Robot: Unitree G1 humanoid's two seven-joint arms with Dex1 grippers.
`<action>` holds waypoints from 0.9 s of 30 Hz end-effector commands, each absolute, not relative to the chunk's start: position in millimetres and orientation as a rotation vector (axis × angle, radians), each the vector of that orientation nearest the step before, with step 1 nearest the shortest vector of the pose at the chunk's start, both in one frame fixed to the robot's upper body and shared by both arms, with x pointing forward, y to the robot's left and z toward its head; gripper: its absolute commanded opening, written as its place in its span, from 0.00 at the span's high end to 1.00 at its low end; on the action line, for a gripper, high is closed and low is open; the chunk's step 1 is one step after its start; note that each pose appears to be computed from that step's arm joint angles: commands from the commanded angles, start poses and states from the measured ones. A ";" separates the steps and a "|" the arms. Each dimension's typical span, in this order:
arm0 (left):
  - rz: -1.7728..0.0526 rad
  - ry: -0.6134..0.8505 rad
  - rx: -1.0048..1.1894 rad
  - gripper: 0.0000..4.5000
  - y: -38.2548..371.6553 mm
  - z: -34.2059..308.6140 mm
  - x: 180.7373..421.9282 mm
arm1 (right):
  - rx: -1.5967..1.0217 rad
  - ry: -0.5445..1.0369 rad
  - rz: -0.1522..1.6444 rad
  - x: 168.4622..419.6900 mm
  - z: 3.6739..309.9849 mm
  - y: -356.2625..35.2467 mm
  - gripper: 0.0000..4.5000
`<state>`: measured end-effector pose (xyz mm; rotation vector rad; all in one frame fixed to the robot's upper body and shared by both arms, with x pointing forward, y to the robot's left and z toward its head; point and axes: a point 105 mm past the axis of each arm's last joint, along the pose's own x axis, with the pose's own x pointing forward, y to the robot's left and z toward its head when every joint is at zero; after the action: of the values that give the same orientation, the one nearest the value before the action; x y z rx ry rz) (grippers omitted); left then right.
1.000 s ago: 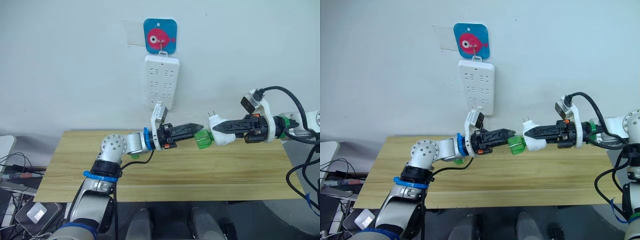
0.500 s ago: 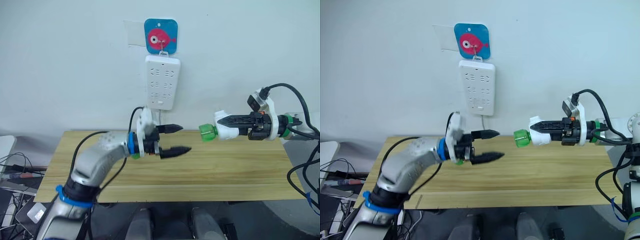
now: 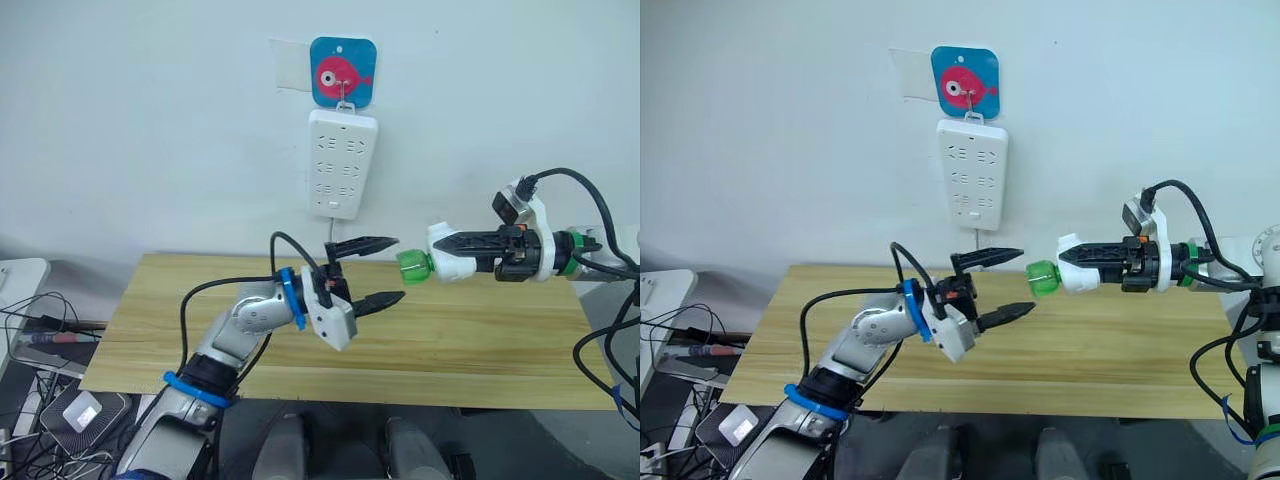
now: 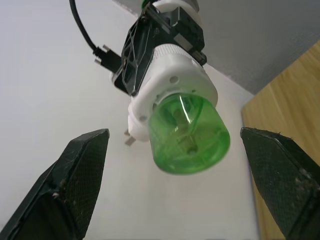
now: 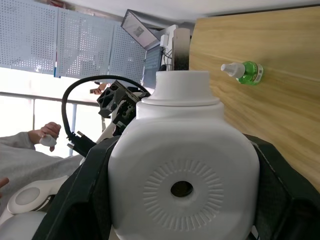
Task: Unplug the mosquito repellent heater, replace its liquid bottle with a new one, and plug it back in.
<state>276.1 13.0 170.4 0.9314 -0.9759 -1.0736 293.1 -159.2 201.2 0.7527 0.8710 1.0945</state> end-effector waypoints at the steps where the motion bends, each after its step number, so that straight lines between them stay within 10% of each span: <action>1: -1.048 -1.045 0.936 0.00 7.6 176.9 275.0 | 0.729 0.828 1.174 288.5 218.7 -151.2 0.33; 5: -1.052 -1.056 0.939 0.04 5.7 176.1 275.6 | 0.730 0.829 1.183 287.0 219.1 -149.8 0.33; 12: -1.069 -1.048 0.927 0.48 3.9 173.1 276.0 | 0.737 0.827 1.196 286.2 220.9 -147.5 0.33; 16: -1.070 -1.039 0.900 0.48 3.4 175.5 277.2 | 0.738 0.826 1.197 286.2 221.3 -146.9 0.33; 27: -1.540 0.199 -0.752 0.48 13.8 215.3 275.6 | 0.679 0.859 1.205 275.2 216.5 -149.7 0.33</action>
<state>279.7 4.1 184.7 -0.5287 0.1530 -1.4807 284.2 -152.8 218.0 0.7221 0.8253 1.1777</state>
